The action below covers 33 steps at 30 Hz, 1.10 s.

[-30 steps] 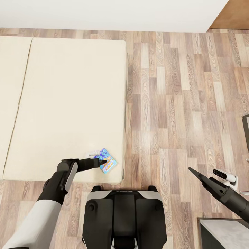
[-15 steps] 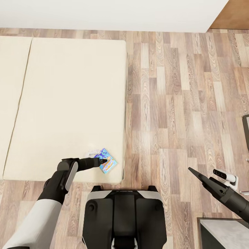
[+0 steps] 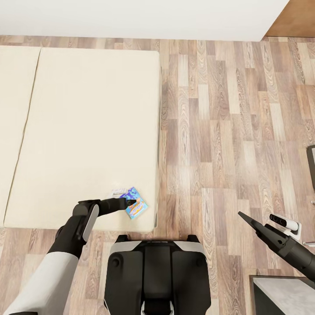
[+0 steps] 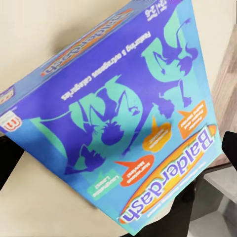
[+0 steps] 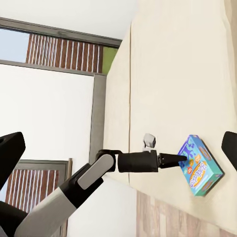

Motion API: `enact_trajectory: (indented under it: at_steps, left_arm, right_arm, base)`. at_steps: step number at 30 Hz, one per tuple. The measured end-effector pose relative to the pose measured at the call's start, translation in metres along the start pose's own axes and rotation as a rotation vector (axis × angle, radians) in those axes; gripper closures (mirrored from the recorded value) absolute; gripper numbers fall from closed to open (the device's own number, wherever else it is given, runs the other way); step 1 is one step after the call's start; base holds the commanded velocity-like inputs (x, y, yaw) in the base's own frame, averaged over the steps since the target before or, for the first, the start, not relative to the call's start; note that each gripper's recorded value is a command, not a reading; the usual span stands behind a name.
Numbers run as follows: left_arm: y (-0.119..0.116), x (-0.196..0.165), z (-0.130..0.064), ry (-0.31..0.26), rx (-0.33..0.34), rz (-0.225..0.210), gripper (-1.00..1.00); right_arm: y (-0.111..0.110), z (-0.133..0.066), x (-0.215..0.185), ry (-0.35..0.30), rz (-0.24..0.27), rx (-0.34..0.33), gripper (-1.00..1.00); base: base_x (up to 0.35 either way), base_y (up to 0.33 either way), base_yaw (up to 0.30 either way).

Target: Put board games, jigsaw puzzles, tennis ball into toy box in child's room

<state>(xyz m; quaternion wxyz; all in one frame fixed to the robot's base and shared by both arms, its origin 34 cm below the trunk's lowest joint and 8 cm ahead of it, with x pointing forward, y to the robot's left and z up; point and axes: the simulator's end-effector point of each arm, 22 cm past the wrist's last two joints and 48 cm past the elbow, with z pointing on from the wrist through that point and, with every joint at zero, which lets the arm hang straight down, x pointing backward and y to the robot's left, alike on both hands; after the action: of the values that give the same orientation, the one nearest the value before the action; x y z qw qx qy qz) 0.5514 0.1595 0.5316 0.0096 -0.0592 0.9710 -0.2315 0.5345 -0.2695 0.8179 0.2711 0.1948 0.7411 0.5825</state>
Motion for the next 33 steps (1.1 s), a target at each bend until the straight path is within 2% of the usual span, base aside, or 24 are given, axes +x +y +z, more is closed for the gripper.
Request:
enact_trajectory:
  at_steps: [12,33]
  left_arm:
    - [-0.019,-0.002,0.004,-0.006,0.033,0.001,-1.00]
    - [-0.021,0.001,0.005,0.004,0.040,0.002,-1.00]
  right_arm:
    - [0.000,0.000,0.000,0.000,0.000,-0.001,-1.00]
    - [0.000,0.000,0.000,-0.001,0.001,-0.002,-1.00]
  base:
    - [0.000,0.000,0.000]
    - [0.000,0.000,0.000]
